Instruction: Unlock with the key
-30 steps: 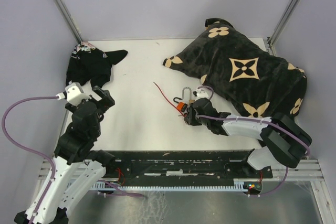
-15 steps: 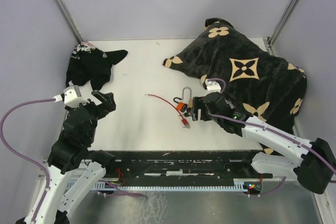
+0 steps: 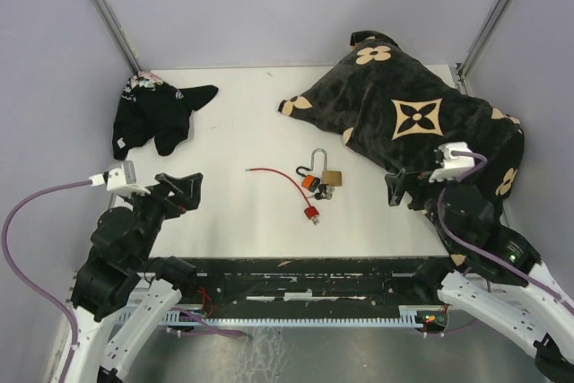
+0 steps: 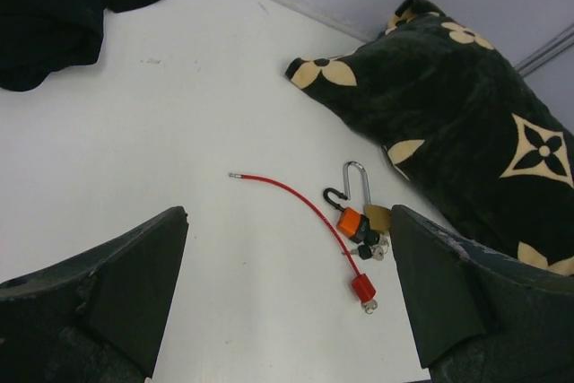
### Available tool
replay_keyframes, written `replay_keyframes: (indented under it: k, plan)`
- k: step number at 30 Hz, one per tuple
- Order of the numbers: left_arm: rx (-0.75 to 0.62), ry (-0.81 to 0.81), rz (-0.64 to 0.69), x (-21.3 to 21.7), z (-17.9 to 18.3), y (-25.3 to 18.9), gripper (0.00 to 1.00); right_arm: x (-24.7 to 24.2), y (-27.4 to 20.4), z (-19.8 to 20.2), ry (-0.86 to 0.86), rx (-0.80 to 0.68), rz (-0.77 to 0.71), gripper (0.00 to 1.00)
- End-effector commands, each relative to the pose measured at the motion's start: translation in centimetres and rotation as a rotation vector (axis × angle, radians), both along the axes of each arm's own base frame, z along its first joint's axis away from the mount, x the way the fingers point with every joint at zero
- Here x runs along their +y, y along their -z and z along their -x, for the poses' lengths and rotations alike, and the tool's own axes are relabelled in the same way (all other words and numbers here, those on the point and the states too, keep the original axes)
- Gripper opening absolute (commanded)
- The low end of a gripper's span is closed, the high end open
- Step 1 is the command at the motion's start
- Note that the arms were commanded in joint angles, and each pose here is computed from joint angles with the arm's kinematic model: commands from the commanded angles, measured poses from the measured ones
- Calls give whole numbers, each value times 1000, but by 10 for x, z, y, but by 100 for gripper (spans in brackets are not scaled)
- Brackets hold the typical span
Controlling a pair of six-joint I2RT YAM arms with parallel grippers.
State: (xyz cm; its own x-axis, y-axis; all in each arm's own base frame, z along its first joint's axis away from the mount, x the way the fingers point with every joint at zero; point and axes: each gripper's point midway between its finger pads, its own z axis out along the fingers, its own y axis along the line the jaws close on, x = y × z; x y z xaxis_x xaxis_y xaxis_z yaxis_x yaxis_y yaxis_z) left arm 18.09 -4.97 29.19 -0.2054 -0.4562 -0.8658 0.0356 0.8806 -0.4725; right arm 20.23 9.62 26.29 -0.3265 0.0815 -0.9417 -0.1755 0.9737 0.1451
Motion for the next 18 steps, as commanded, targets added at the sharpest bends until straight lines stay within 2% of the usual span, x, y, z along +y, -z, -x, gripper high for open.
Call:
replay_keyframes:
  k: [1, 7, 18]
  plan:
    - [-108, -5, 8, 7, 8, -15, 99, -42, -17, 11, 91, -71, 76, 99]
    - [-176, -69, 42, 20, 11, -9, 99, -49, -12, 15, 105, -108, 46, 99]
    - [-163, -101, 29, 25, 7, 4, 99, -44, -7, 11, 95, -111, 53, 99]
